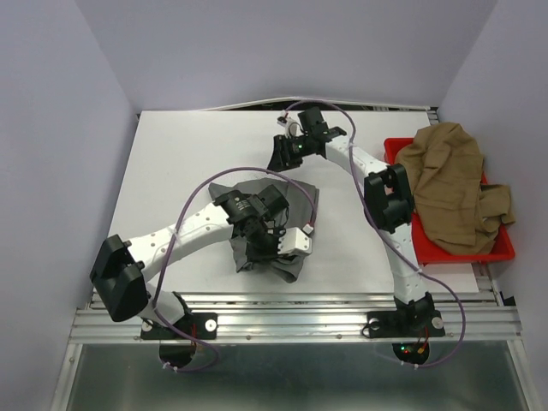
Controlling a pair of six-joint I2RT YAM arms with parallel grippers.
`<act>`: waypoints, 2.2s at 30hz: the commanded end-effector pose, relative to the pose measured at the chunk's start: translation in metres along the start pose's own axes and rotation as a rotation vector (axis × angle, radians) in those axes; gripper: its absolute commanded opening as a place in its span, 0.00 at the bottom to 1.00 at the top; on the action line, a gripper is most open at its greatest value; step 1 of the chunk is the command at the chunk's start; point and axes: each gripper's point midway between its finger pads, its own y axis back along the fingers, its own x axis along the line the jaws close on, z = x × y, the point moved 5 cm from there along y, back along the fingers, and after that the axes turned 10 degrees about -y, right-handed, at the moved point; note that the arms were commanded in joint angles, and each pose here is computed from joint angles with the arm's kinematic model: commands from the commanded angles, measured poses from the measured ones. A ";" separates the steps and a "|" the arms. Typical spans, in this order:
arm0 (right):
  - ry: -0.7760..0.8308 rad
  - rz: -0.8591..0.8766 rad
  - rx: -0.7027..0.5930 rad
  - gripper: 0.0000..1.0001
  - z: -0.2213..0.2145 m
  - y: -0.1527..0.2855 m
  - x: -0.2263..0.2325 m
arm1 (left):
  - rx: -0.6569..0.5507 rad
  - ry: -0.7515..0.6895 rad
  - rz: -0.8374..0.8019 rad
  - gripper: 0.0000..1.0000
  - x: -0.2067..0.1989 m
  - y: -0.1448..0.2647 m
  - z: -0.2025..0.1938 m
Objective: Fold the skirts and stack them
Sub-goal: Fold the skirt
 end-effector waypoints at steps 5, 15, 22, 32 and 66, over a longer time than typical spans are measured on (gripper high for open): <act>-0.060 -0.098 0.139 0.50 -0.050 -0.040 -0.061 | -0.030 -0.025 -0.006 0.00 0.007 0.021 0.019; -0.114 -0.032 0.267 0.33 -0.101 -0.052 -0.064 | 0.038 -0.033 0.236 0.00 0.085 0.056 0.011; -0.111 0.046 0.304 0.29 -0.113 -0.046 -0.042 | 0.060 -0.066 0.308 0.00 0.136 0.061 -0.002; -0.127 0.110 0.330 0.27 -0.121 -0.041 -0.028 | 0.066 -0.094 0.350 0.00 0.177 0.047 -0.022; -0.139 -0.183 -0.060 0.72 0.005 0.015 -0.084 | 0.052 -0.076 0.495 0.58 0.214 0.021 -0.037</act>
